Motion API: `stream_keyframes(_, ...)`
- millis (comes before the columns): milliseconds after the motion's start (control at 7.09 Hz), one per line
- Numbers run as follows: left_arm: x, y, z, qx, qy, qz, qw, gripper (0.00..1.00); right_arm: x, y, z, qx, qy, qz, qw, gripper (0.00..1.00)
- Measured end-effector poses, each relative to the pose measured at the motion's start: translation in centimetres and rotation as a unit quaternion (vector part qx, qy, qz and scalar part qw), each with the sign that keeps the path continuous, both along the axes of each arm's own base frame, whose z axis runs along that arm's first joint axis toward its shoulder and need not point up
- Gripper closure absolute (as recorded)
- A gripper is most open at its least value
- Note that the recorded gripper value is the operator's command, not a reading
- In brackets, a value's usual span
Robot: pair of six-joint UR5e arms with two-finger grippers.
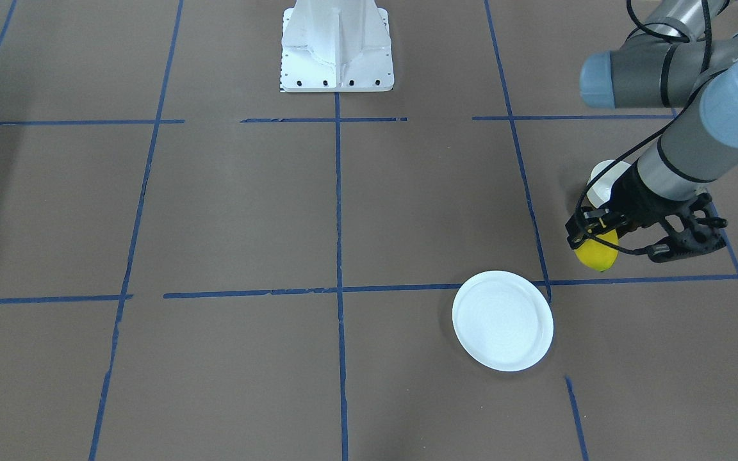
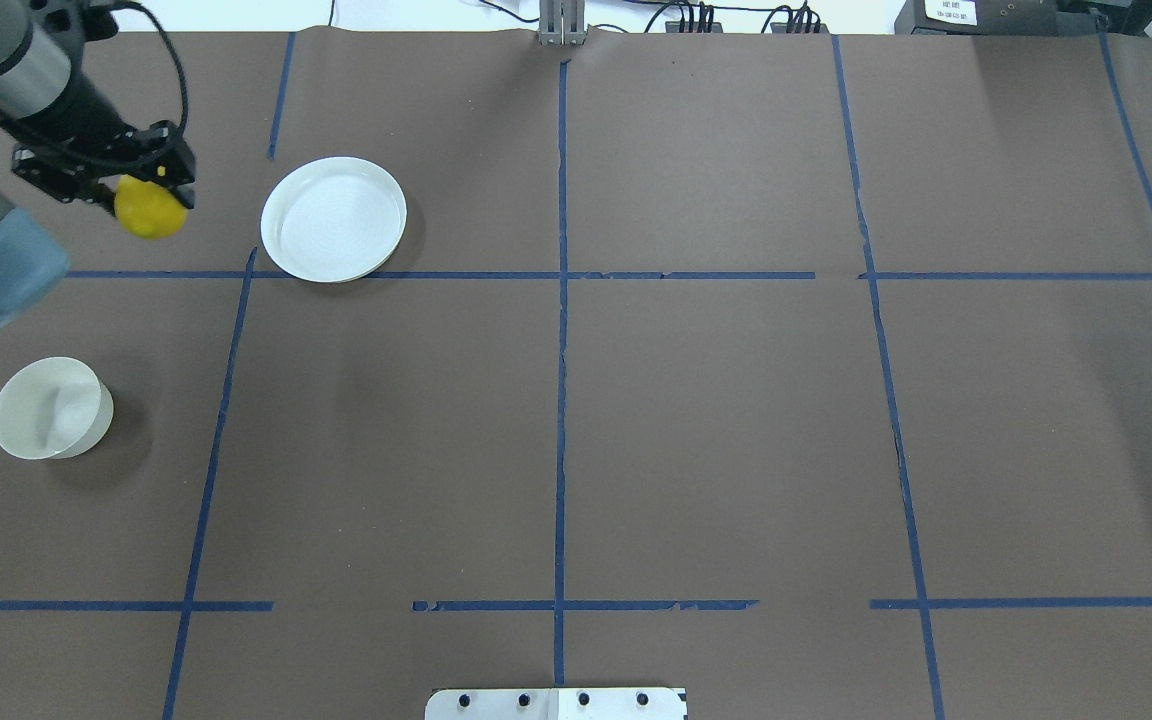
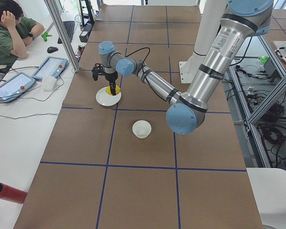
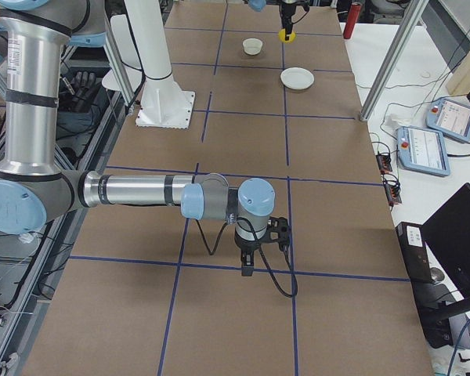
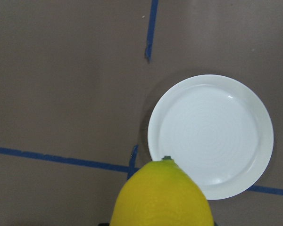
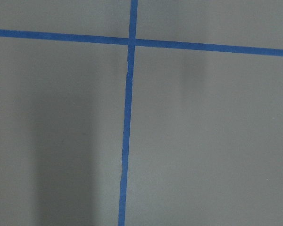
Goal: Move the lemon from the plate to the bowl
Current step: 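Lift the lemon with the left gripper and carry it toward the bowl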
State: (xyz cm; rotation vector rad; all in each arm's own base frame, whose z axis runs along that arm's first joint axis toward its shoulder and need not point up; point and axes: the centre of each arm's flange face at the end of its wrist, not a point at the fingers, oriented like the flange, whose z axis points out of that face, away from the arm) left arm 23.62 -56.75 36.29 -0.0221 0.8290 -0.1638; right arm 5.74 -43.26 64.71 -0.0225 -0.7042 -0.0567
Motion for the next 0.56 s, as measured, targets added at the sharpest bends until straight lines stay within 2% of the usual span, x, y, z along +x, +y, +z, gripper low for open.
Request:
stream_keyframes(282,-3.8,6.8,6.1,0.008,-0.007,0.013,0.9999,0.84,0.0,0.0,0.0,0.000,0.000,0.000,1.0000,0.00)
stream_keyframes(564,-6.4,11.7,12.5,0.025,0.000,0.009,0.9996,0.84,0.0,0.0,0.0,0.000,0.000,0.000,1.0000,0.00)
